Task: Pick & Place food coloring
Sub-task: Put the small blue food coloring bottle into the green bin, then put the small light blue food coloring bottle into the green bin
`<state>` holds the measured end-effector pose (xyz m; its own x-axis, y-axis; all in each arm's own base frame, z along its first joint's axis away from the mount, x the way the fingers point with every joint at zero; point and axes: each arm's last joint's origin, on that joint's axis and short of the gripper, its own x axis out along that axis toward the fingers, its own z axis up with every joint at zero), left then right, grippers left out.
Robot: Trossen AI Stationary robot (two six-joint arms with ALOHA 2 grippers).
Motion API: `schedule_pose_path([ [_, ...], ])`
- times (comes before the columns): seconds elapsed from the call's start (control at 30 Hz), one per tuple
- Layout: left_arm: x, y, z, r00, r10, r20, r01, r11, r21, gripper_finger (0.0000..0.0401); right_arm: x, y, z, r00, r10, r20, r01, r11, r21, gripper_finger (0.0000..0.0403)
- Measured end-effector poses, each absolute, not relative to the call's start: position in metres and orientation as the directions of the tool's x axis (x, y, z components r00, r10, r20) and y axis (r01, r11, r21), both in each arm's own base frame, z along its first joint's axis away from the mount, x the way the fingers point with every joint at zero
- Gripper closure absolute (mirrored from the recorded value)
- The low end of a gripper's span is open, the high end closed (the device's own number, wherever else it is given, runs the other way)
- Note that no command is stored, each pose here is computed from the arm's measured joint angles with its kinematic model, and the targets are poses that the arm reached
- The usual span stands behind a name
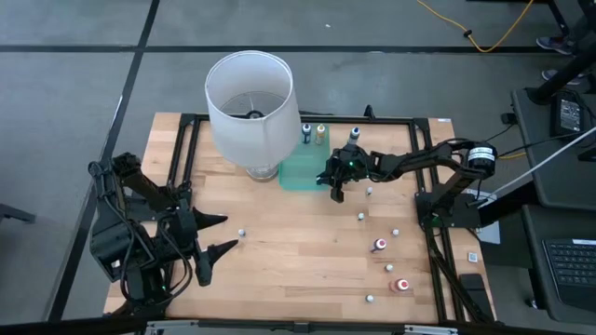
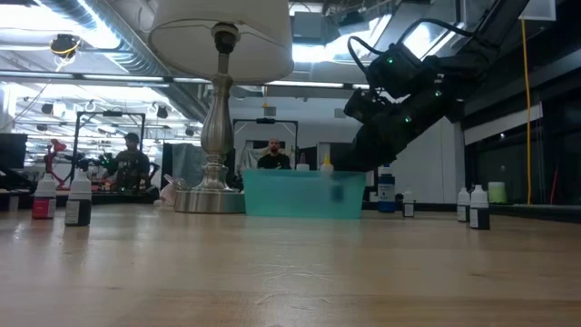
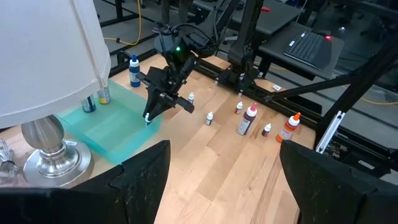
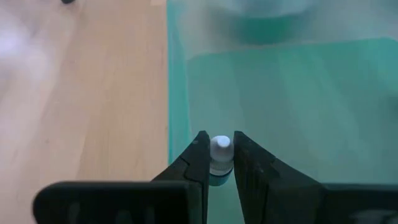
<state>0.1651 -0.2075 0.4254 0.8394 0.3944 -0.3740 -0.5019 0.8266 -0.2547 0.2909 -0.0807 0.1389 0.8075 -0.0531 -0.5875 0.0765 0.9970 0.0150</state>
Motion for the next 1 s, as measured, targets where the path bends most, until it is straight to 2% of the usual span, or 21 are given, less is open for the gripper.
schedule_pose_path([
  [0.27,0.165,-0.207,0.425,0.839,0.394,-0.375,-0.502,0.827,-0.254,0.0107,0.29,-0.08,0.138,0.792,-0.053,-0.608,0.077,0.997,0.014,0.0304],
  [0.77,0.165,-0.207,0.425,0.839,0.394,-0.375,-0.501,0.827,-0.253,0.0107,0.292,-0.081,0.14,0.791,-0.054,-0.609,0.078,0.997,0.014,0.0298],
  [1.0,0.163,-0.205,0.428,0.844,0.398,-0.359,-0.494,0.838,-0.231,0.0107,0.31,-0.086,0.163,0.81,-0.066,-0.582,0.092,0.996,0.016,0.0298],
])
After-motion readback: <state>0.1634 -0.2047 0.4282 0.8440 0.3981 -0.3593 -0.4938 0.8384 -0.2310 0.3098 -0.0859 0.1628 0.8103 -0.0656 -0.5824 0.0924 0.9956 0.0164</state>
